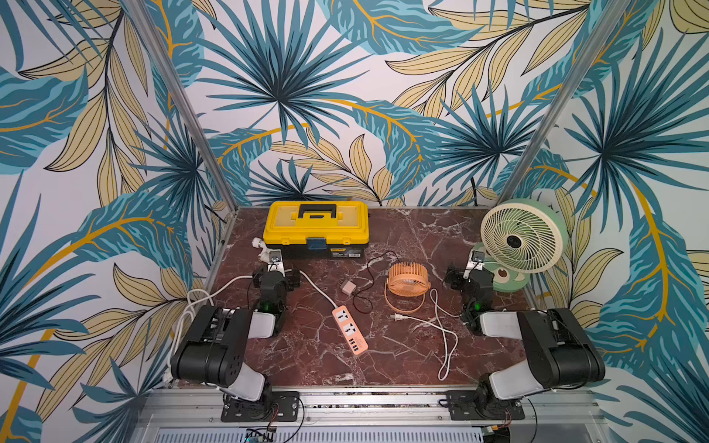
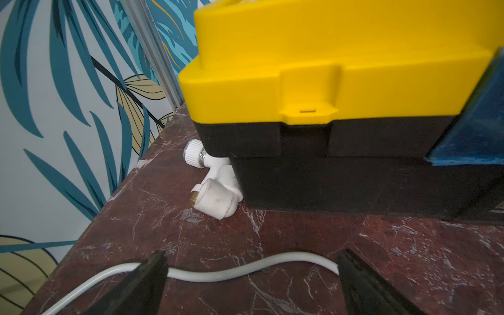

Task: Plug the desk fan into the power strip
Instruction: Pick up the plug from the center of the board.

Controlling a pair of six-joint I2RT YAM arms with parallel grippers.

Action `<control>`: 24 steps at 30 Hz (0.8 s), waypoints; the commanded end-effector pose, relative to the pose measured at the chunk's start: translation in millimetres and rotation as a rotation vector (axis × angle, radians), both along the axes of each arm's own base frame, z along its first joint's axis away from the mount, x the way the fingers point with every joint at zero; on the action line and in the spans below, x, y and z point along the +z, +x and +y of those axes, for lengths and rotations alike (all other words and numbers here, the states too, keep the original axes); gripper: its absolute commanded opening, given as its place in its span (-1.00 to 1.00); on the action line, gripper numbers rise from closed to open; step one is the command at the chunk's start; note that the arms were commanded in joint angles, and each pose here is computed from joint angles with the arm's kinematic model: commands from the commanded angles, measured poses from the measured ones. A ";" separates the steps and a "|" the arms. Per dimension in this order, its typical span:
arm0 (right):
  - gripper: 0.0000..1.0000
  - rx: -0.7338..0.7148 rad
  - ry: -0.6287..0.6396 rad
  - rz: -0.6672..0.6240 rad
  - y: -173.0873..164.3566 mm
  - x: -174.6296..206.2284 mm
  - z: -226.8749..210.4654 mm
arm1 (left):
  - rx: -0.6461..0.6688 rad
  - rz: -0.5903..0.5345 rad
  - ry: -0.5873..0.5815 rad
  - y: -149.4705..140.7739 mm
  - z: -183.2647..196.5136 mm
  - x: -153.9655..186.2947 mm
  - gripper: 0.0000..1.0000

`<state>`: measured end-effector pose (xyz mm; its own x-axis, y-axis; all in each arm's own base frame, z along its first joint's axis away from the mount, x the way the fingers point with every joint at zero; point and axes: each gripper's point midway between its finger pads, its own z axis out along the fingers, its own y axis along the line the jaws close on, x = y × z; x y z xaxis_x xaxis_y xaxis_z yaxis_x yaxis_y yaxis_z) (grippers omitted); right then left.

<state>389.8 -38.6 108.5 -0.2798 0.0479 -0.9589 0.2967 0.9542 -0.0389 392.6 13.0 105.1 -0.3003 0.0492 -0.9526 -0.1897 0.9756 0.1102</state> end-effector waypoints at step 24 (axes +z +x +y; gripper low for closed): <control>0.99 -0.315 0.326 0.174 -45.7 50.0 -23.6 | 0.465 0.262 -0.185 -9.8 48.7 84.6 0.76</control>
